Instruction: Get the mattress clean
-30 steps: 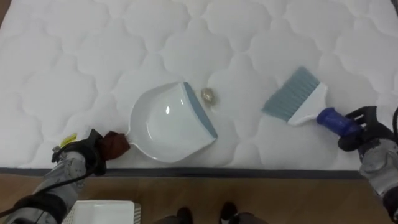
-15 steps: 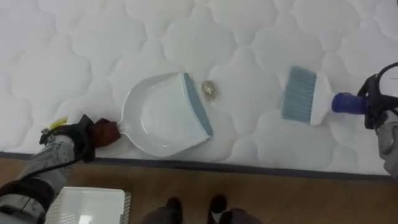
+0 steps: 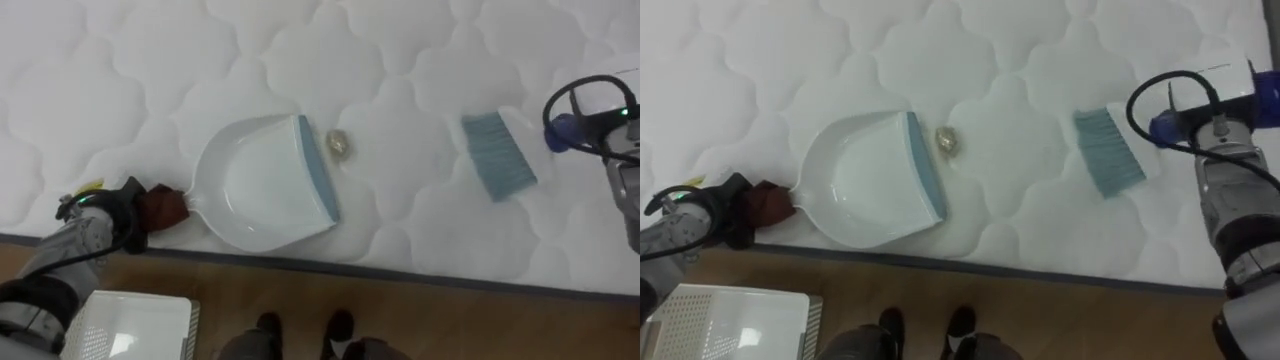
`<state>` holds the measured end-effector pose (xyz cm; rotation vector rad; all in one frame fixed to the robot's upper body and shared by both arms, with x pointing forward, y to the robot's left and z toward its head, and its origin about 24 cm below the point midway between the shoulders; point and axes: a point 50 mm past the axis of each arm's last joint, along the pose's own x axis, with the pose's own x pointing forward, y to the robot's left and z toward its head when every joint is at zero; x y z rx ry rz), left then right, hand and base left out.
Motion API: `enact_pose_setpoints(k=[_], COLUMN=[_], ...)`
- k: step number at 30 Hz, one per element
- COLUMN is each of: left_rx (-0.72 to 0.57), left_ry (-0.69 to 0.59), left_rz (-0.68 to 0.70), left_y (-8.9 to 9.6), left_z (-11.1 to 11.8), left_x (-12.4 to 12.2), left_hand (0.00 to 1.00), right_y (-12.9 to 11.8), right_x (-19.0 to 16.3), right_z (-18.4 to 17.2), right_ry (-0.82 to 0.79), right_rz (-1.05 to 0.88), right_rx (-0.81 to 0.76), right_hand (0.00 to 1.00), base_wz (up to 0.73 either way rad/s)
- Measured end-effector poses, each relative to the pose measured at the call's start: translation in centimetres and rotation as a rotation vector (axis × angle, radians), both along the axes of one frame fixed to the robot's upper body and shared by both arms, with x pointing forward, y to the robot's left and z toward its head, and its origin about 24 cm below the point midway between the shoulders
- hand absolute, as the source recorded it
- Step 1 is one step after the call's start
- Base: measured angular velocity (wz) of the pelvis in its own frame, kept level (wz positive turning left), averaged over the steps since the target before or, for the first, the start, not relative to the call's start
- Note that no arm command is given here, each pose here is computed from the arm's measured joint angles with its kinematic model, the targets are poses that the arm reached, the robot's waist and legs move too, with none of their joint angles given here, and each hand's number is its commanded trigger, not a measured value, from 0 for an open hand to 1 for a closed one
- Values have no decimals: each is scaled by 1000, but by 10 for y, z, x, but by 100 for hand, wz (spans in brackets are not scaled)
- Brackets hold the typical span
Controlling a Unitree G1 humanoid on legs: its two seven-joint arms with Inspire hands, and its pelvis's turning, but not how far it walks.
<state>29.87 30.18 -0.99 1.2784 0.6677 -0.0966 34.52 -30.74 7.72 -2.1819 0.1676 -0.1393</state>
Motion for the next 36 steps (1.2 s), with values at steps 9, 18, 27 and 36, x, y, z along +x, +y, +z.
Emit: enact_pose_setpoints(k=[9,18,27,36], left_rx=[21,47,50,65], left_ry=[-18,-35,-38,-37], left_rz=[-31,-80,-79,-78], left_y=[-4,-12,-12,-12], left_z=[6,10,11,12], left_x=[6,11,13,14], left_hand=[100,100,100,100], right_y=[27,43,42,53], right_x=[11,14,18,22], right_z=[7,-2,0,4], right_ry=[-56,-49,-44,-8], right_rz=[91,90,9,27], right_rx=[-16,106,260,287], right_hand=[100,100,100,100], base_wz=[2,5,1,0])
